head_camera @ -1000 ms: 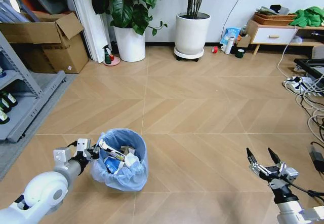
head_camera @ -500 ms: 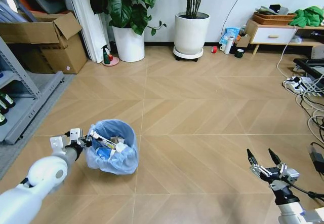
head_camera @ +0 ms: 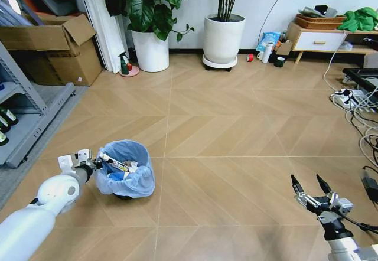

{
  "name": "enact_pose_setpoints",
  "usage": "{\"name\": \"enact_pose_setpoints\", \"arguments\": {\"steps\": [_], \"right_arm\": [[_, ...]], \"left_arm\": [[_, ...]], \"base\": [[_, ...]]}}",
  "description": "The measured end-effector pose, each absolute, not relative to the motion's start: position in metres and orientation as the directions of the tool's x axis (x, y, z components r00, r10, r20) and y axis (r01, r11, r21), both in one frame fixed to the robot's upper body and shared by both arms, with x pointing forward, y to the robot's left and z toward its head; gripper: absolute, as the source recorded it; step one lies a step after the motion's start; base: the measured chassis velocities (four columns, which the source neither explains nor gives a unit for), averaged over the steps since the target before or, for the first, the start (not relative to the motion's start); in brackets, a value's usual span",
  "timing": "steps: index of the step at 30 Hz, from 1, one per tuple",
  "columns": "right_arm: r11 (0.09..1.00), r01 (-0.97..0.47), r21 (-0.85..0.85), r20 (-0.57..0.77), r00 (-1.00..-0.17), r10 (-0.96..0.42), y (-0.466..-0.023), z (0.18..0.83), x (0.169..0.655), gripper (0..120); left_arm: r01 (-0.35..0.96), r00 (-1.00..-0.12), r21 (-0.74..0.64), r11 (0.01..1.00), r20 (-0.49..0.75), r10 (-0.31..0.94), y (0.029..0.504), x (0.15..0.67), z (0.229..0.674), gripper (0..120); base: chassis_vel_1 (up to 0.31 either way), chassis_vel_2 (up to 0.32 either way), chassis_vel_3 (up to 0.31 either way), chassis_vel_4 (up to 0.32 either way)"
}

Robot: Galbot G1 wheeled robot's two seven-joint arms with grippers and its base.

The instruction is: Pick up the trash bin and place the garbage on the floor into it.

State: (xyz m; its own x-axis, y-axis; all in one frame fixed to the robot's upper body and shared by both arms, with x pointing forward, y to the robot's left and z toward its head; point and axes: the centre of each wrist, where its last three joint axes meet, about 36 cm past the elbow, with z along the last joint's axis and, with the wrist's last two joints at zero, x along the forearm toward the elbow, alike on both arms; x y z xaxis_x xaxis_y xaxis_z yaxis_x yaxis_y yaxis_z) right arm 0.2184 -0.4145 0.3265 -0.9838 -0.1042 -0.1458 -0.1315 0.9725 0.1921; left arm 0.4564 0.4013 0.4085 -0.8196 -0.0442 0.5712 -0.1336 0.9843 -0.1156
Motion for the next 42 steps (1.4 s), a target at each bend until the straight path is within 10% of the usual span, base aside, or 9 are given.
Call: {"name": "enact_pose_setpoints", "arguments": {"steps": [27, 42], "right_arm": [[0.998, -0.017, 0.056, -0.138, -0.990, -0.009, -0.417, 0.344, 0.226, 100], [0.980, -0.119, 0.156, -0.404, -0.913, -0.046, -0.374, 0.359, 0.318, 100]], "left_arm": [[-0.166, -0.895, -0.053, 0.985, 0.428, -0.128, 0.396, 0.421, 0.450, 94], [-0.024, -0.969, -0.053, 0.998, 0.249, -0.010, 0.344, 0.333, 0.449, 100]], "base": [[0.000, 0.000, 0.000, 0.000], [0.000, 0.000, 0.000, 0.000]]}}
